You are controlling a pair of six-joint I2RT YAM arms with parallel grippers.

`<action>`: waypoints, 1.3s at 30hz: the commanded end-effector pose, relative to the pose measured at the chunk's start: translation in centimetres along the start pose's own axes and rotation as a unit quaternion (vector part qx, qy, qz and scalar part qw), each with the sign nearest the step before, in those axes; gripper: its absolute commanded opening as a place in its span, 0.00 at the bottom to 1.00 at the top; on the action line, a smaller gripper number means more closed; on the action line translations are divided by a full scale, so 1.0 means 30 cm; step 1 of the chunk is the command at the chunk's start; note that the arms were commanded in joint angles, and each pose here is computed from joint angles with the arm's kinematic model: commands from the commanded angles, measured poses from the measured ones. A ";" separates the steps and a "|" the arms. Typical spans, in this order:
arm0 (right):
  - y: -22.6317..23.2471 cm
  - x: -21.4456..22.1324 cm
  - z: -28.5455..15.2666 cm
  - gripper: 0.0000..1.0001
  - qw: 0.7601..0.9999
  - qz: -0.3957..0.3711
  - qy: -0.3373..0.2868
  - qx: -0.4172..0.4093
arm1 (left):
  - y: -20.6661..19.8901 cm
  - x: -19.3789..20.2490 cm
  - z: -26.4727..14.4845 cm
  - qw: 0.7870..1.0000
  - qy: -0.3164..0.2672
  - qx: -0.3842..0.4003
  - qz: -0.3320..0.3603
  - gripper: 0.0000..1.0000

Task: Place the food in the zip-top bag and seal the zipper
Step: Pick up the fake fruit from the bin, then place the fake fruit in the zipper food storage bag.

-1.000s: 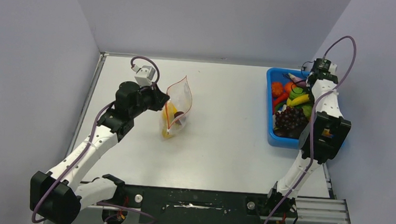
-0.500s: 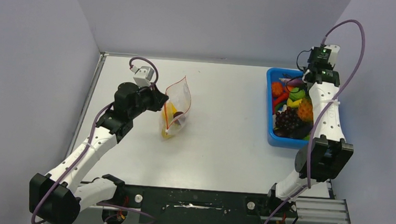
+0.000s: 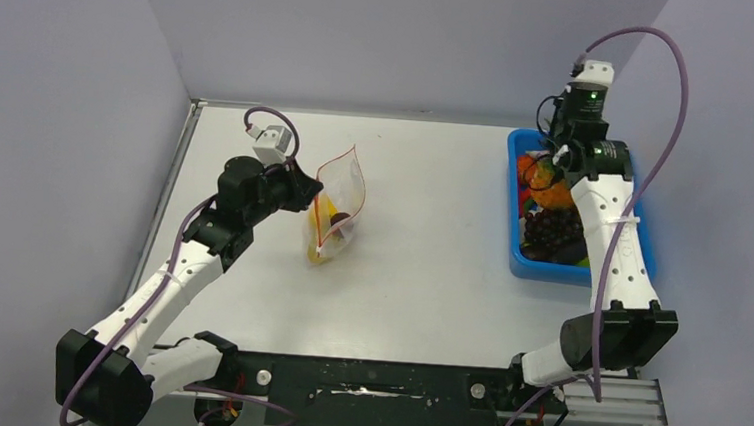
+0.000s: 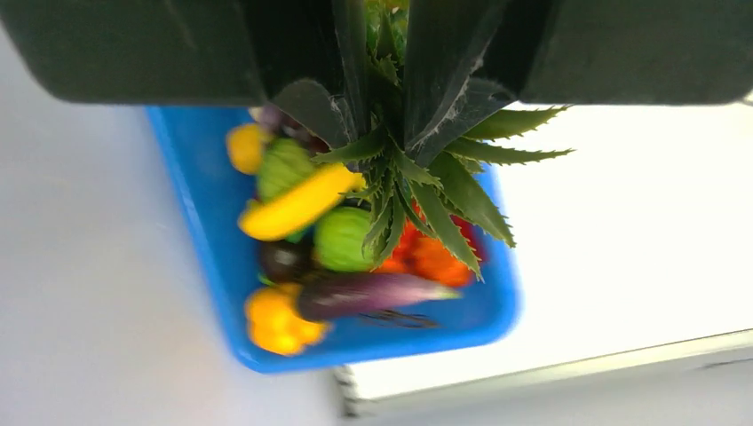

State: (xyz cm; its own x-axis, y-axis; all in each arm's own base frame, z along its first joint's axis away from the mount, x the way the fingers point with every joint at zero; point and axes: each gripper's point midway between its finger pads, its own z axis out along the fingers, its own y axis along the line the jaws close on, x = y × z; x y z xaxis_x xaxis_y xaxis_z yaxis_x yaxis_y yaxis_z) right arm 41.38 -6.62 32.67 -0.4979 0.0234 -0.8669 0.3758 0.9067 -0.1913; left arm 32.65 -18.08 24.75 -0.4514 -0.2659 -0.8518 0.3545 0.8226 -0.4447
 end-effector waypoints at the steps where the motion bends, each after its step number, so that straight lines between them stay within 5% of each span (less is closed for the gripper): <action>1: 0.205 -0.170 -0.207 0.18 0.982 -0.009 -0.120 -0.146 | -0.096 -0.143 -0.022 0.997 -0.054 0.047 -0.007 0.00; 10: 0.517 -0.272 -0.575 0.19 0.863 0.021 -0.254 -0.437 | -0.173 -0.187 -0.019 0.994 -0.052 0.091 -0.041 0.00; 24: 0.733 -0.225 -0.930 0.20 0.668 0.055 -0.290 -0.683 | -0.220 -0.166 -0.007 0.989 -0.022 0.127 -0.066 0.00; 33: 0.788 -0.226 -1.030 0.20 0.614 0.050 -0.294 -0.731 | -0.219 -0.177 0.000 0.990 -0.019 0.123 -0.067 0.00; 39: 0.833 -0.154 -1.016 0.20 0.606 0.019 -0.312 -0.731 | -0.261 -0.183 0.004 0.985 -0.010 0.154 -0.081 0.00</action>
State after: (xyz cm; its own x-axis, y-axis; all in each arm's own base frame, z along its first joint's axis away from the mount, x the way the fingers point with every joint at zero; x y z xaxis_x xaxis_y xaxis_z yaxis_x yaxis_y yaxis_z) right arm 30.71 28.45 44.08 -0.0924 0.2813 -0.9551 -0.9153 0.3538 0.1928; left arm 32.22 -22.09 28.12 -0.5661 -0.3588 -0.7421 0.4136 0.6552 -0.6322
